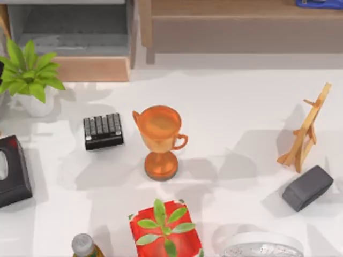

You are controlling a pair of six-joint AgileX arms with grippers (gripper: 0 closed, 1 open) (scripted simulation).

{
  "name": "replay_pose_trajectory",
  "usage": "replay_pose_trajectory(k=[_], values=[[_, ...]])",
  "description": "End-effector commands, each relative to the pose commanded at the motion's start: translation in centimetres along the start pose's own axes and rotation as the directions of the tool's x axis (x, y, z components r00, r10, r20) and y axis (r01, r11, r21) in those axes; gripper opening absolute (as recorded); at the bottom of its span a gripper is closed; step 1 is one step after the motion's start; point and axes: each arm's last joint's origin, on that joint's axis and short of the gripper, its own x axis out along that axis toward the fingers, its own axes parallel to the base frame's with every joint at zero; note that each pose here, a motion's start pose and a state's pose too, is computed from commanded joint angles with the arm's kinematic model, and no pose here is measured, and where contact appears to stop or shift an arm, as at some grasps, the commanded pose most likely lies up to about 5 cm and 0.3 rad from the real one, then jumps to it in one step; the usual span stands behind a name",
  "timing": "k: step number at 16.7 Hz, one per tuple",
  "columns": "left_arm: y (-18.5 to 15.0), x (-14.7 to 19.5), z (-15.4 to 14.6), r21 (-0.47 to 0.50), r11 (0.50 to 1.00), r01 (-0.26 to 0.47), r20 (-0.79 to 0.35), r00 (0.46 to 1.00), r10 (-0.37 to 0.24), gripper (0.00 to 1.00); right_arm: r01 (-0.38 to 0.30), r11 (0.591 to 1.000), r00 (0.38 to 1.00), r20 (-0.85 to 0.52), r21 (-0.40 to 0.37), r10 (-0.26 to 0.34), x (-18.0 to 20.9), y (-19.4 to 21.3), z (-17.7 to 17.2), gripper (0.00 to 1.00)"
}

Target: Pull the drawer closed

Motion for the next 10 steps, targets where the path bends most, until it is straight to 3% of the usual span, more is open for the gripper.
replay_pose_trajectory(k=[2, 5, 8, 10], values=[[2.6, -0.4, -4.1, 0.241, 0.97, -0.038, 0.027, 0.999, 0.033, 1.0, 0.0, 1.0, 1.0, 0.0, 0.0, 0.0, 0.0, 0.0, 0.0, 1.0], [5.3, -2.1, -9.6, 0.551, 0.833, -0.048, 0.03, 0.999, 0.038, 1.0, 0.0, 1.0, 1.0, 0.0, 0.0, 0.0, 0.0, 0.0, 0.0, 1.0], [6.3, -3.9, -13.8, 0.733, 0.68, -0.007, -0.006, 1.0, 0.017, 1.0, 0.0, 1.0, 1.0, 0.0, 0.0, 0.0, 0.0, 0.0, 0.0, 1.0], [6.1, -4.5, -15.9, 0.787, 0.616, 0.038, -0.036, 0.999, -0.014, 1.0, 0.0, 1.0, 1.0, 0.0, 0.0, 0.0, 0.0, 0.0, 0.0, 1.0]])
